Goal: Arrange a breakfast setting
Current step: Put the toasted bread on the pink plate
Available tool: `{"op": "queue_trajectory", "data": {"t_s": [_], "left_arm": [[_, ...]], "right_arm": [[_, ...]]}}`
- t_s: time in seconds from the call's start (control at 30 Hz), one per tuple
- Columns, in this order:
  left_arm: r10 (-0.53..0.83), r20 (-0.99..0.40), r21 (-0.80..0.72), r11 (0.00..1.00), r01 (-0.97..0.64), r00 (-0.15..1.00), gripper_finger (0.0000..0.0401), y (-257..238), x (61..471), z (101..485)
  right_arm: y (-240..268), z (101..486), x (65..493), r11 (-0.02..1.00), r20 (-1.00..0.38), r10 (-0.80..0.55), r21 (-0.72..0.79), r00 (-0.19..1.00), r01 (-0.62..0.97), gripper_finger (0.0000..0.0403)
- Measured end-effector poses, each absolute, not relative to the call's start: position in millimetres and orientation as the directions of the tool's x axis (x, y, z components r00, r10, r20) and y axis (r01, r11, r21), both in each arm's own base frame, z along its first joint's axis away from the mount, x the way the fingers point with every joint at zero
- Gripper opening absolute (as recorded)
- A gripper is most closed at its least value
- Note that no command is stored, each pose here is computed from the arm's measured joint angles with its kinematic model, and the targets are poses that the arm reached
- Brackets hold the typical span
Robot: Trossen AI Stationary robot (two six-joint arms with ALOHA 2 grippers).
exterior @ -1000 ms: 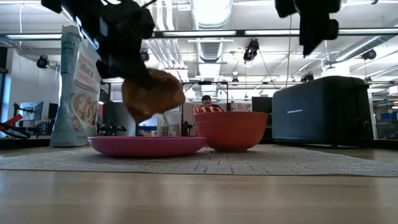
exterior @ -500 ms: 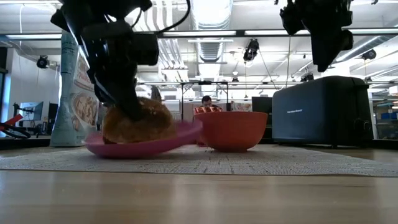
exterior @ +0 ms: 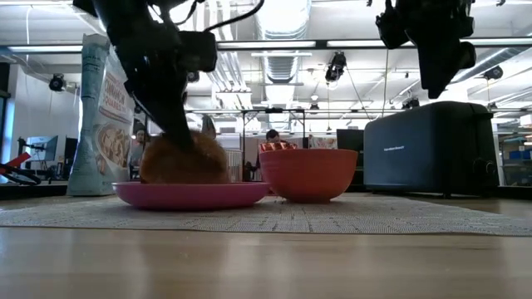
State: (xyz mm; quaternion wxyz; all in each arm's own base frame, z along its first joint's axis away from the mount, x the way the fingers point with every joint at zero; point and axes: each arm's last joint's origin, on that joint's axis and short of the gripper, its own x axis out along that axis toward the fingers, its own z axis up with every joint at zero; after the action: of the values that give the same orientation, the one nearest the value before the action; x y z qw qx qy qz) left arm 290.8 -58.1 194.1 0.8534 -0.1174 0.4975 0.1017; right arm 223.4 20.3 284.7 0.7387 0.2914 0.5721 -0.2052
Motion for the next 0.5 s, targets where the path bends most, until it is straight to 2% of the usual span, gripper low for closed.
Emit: {"op": "queue_trajectory", "data": {"t_s": [0.13,0.37,0.5], "left_arm": [[0.192,-0.885,0.045,0.942,-0.333,0.424,0.0065,-53.9,289.8,209.2],[0.208,-0.895,0.071,0.940,-0.333,0.394,0.0084,-53.4,287.0,209.0],[0.415,-0.843,0.275,0.879,-0.389,0.342,0.0091,-45.5,280.7,208.7]], "right_arm": [[20.3,284.6,223.3,0.746,-0.965,0.030,0.195,0.261,0.636,0.0157],[21.1,284.7,223.0,0.723,-0.965,0.057,0.218,0.258,0.656,0.0157],[22.9,288.1,222.7,0.697,-0.963,0.089,0.243,0.255,0.674,0.0157]]}}
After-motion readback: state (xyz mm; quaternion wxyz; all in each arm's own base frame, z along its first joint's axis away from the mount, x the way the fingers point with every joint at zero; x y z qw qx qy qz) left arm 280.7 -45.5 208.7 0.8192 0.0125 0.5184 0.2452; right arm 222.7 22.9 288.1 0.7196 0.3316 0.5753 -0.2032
